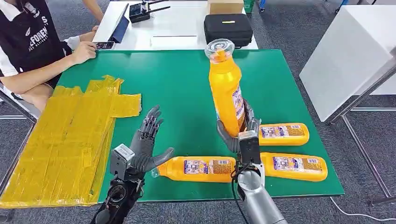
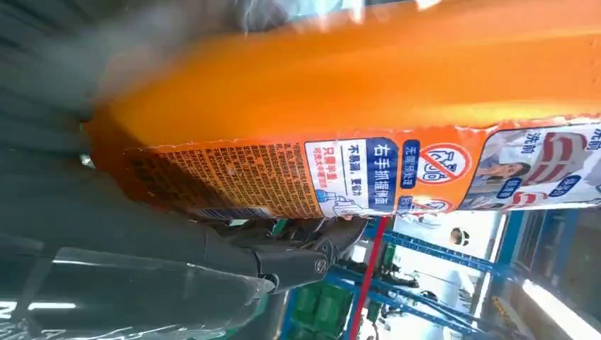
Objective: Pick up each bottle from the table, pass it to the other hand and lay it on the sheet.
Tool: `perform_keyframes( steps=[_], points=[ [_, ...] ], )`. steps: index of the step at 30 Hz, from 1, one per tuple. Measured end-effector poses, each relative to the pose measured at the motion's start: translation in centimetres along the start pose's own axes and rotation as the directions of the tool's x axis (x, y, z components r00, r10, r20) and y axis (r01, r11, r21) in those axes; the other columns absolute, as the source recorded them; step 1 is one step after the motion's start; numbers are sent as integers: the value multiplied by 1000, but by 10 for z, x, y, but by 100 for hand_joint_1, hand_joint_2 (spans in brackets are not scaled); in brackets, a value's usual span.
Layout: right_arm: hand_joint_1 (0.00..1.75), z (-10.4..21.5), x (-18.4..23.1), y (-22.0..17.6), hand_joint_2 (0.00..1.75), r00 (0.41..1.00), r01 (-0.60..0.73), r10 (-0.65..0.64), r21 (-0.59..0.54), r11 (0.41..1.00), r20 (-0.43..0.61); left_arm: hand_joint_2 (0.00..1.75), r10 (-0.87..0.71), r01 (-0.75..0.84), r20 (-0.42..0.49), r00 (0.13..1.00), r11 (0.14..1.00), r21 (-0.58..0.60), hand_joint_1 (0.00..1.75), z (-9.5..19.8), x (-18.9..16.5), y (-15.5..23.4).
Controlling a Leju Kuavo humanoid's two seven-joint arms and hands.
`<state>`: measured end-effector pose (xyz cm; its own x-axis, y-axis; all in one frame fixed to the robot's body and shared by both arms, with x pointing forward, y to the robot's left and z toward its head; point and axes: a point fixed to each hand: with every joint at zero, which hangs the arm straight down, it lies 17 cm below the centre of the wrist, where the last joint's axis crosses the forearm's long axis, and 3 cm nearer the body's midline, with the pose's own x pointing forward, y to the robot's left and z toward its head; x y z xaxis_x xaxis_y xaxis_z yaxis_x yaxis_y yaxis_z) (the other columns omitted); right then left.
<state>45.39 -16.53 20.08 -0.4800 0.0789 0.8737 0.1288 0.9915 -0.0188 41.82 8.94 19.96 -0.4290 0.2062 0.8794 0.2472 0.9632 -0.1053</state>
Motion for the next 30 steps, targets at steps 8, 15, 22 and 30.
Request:
perform_keyframes(
  steps=[8, 15, 22, 30],
  points=[
    [175, 17, 18, 57, 175, 987, 156, -158, 233, 960, -8, 175, 42, -42, 25, 999, 999, -18, 0, -38, 23, -1],
    [175, 53, 36, 123, 175, 974, 212, -225, 512, 832, -38, 175, 43, -39, 74, 996, 998, -58, 0, -58, 45, -12],
    [175, 57, 39, 134, 175, 976, 192, -214, 566, 801, -28, 175, 44, -37, 89, 995, 996, -76, 0, -61, 51, -17],
    [175, 65, 35, 144, 175, 984, 154, -177, 621, 769, -25, 175, 62, -52, 97, 993, 994, -100, 0, -60, 57, -24]
  ],
)
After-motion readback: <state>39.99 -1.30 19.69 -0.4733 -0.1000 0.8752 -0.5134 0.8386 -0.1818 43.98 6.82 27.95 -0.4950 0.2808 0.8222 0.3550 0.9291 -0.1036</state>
